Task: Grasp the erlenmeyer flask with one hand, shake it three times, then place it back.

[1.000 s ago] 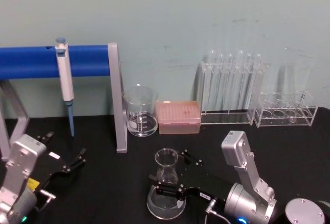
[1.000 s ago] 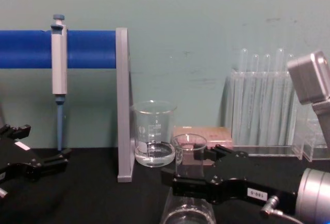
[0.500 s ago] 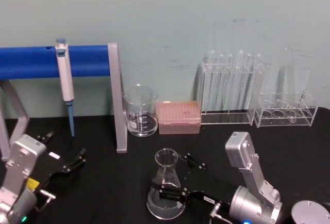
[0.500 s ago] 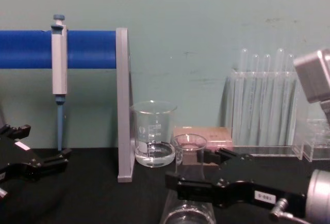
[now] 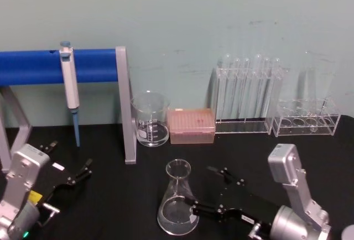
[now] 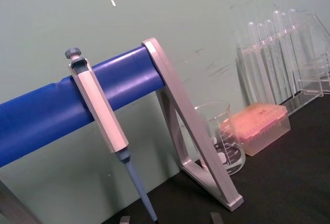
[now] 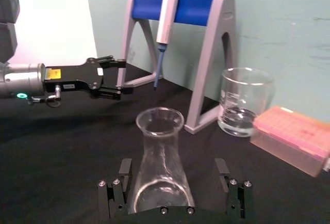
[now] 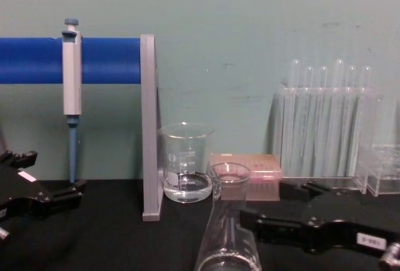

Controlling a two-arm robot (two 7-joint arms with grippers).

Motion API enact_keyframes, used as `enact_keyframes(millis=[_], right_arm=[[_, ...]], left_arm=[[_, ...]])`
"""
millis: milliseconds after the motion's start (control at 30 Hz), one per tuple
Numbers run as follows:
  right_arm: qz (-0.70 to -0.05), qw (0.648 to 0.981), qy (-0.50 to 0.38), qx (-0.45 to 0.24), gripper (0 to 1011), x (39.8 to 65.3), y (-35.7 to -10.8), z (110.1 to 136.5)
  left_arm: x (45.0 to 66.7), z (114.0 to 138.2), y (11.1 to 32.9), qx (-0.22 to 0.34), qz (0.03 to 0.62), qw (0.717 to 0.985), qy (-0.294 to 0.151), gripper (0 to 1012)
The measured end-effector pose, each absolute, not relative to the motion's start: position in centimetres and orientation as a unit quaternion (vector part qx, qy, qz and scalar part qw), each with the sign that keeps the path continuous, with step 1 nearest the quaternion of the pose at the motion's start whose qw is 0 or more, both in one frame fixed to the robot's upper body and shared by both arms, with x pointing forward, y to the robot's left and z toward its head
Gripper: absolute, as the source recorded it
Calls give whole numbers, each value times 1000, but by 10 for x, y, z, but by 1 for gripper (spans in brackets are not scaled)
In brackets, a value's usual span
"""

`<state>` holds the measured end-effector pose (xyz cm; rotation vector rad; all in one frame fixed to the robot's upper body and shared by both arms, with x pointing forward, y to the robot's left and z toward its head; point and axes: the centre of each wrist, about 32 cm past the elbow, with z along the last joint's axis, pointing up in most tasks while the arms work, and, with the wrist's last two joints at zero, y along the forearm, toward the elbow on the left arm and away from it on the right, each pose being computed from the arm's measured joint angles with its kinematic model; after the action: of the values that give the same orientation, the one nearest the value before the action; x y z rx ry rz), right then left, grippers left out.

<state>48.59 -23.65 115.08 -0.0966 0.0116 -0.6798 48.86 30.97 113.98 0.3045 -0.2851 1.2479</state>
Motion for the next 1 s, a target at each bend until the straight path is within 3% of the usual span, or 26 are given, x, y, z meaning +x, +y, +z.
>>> enact_keyframes(millis=[467,1000], right_arm=[[-419,907,0,-54,1000,477,-260,1153],[-530,846,-24,-55,1000,486,-260,1145]], left_arm=[[489,1140,310,141,580,791,-132,1001],[489,1140,310,141,580,791,-132,1001]])
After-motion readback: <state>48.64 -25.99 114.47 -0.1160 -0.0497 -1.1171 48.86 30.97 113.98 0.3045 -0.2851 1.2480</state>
